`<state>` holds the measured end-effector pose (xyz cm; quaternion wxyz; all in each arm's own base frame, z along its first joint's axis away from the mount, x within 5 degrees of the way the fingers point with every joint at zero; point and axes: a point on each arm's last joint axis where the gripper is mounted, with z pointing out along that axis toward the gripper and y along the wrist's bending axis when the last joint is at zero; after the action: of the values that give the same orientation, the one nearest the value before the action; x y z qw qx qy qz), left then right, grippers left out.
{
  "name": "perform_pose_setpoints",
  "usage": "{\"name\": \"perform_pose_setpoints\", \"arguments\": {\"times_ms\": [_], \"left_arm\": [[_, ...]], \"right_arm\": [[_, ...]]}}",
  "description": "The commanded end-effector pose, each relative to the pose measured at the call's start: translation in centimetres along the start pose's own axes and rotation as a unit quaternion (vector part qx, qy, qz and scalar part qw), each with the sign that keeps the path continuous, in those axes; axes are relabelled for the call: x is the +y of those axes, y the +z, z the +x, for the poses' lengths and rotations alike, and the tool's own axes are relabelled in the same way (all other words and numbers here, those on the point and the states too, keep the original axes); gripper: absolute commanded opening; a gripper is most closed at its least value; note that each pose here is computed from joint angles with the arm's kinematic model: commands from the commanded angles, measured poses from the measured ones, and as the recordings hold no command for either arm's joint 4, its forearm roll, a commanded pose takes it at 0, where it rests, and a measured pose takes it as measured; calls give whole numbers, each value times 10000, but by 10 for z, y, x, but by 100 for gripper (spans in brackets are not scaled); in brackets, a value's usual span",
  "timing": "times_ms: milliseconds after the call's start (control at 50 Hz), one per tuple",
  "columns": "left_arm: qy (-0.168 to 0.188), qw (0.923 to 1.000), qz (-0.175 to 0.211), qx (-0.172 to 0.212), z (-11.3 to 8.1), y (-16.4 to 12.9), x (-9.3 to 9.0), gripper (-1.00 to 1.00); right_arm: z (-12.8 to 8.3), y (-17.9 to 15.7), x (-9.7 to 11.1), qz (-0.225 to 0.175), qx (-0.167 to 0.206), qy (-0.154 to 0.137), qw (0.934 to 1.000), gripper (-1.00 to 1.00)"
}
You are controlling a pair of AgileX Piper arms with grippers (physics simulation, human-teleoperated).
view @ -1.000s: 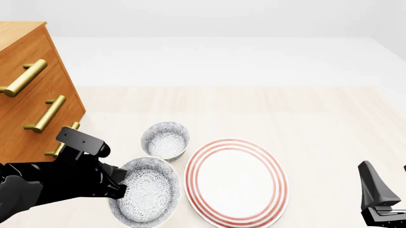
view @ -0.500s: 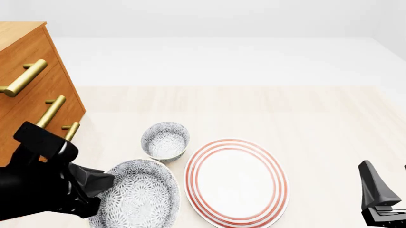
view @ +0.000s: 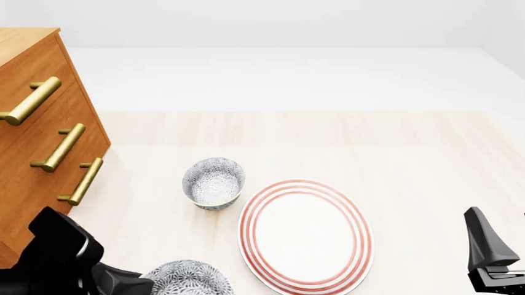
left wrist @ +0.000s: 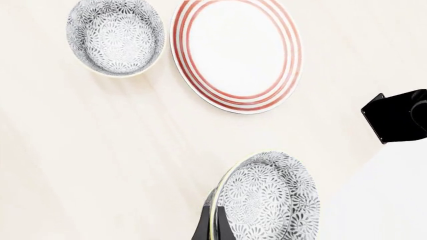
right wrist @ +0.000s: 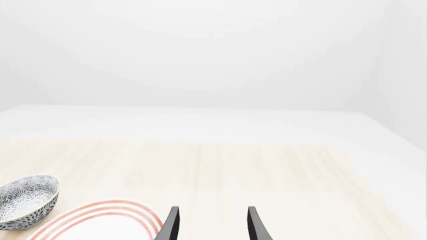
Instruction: Stack the bowl in the middle on the bowl at the back.
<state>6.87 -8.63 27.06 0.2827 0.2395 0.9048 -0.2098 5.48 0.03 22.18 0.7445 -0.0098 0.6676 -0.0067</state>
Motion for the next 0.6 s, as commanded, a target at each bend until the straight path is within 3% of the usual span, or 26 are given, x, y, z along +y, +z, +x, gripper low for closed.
{"name": "perform_pose_setpoints", "arguments": {"times_ms": [20,380,600], "left_arm": [[-118,9997,129,190,17,12,0,-100],[-187,9991,219,315,25,25,-2,-100],[-251,9987,111,425,38,34,5,-100]], "right_arm": [[0,0,0,0,-2,-3,10000,100],[0,0,0,1,-8,-5,10000,100],[0,0,0,3,-10,-5,10000,100]]}}
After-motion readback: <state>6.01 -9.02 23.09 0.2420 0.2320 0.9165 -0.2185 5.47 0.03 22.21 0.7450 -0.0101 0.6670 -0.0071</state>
